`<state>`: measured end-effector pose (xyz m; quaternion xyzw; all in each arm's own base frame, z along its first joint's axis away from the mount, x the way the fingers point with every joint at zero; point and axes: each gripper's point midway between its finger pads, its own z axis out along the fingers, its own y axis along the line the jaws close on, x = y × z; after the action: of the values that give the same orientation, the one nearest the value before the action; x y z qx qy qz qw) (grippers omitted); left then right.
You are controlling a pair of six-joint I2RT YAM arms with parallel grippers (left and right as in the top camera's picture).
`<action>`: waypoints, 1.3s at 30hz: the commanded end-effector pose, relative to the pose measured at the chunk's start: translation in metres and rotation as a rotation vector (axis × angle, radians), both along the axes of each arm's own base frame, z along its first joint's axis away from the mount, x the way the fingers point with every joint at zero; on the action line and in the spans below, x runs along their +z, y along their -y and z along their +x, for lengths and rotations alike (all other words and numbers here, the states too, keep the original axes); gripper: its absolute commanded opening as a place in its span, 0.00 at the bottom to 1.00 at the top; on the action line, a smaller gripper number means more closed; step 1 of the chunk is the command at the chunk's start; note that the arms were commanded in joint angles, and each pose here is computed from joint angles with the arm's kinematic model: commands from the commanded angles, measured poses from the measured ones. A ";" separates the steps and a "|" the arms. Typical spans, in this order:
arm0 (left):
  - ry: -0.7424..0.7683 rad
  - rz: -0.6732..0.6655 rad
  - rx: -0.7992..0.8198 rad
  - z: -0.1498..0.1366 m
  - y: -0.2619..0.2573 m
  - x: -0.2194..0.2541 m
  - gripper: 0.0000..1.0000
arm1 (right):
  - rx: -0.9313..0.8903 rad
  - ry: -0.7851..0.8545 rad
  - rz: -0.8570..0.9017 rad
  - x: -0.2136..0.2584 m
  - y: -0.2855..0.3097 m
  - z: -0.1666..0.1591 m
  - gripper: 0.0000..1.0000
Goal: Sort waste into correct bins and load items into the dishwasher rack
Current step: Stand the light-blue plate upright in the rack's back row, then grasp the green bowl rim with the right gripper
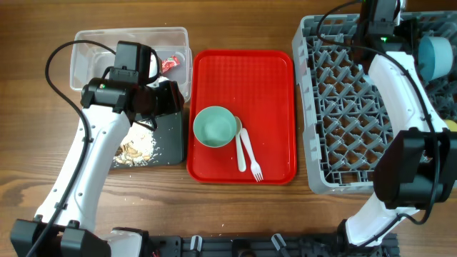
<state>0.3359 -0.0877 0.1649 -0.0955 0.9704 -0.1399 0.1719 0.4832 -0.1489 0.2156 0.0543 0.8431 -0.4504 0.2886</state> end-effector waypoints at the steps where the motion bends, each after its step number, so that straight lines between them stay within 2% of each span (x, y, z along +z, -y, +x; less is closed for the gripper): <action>1: 0.024 0.012 -0.002 0.002 -0.003 0.006 0.64 | 0.047 0.125 0.054 0.042 -0.010 -0.004 0.68; 4: 0.024 0.012 -0.002 0.002 -0.003 0.006 0.64 | 0.235 0.145 0.181 0.060 -0.054 -0.004 0.80; 7: 0.024 0.013 -0.002 0.002 -0.003 0.006 0.64 | 0.579 0.090 0.455 0.055 -0.144 -0.008 0.81; 9: 0.024 0.014 -0.003 0.002 -0.003 0.006 0.64 | 0.722 0.061 0.686 0.047 -0.202 -0.021 0.80; 11: 0.024 0.022 0.002 0.002 -0.005 0.005 0.63 | 0.800 0.001 0.891 0.036 -0.249 -0.037 0.80; 13: 0.008 0.081 0.076 0.000 -0.019 0.002 0.62 | 0.827 -0.090 1.053 0.020 -0.289 -0.056 0.78; 15: -0.018 0.173 0.221 -0.004 -0.044 -0.002 0.63 | 0.805 -0.176 1.130 0.002 -0.313 -0.072 0.78; 16: -0.050 0.248 0.377 -0.013 -0.068 -0.004 0.72 | 0.767 -0.282 1.166 -0.022 -0.335 -0.089 0.78; 22: -0.094 0.238 0.492 -0.021 -0.090 -0.006 0.88 | 0.718 -0.529 1.180 -0.086 -0.380 -0.128 0.70; 28: -0.125 0.225 0.550 -0.026 -0.108 -0.008 0.93 | 0.608 -0.684 1.150 -0.146 -0.402 -0.151 0.56; 32: -0.128 0.226 0.554 -0.027 -0.109 -0.008 0.94 | 0.526 -0.733 1.123 -0.175 -0.402 -0.157 0.53; 36: -0.128 0.226 0.554 -0.027 -0.109 -0.008 0.94 | 0.472 -0.761 1.123 -0.194 -0.402 -0.160 0.34; 37: -0.128 0.226 0.554 -0.027 -0.109 -0.008 0.95 | 0.468 -0.765 1.122 -0.196 -0.402 -0.161 0.25; 38: -0.128 0.226 0.554 -0.027 -0.109 -0.008 0.95 | 0.468 -0.765 1.121 -0.197 -0.402 -0.160 0.10; 39: -0.128 0.226 0.554 -0.027 -0.109 -0.008 0.94 | 0.472 -0.761 1.123 -0.196 -0.403 -0.159 0.04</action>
<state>0.3091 0.0166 0.1513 -0.3339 0.9317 0.0221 0.1412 0.3240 0.2545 0.0272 -0.1613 0.9758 0.1475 -0.0029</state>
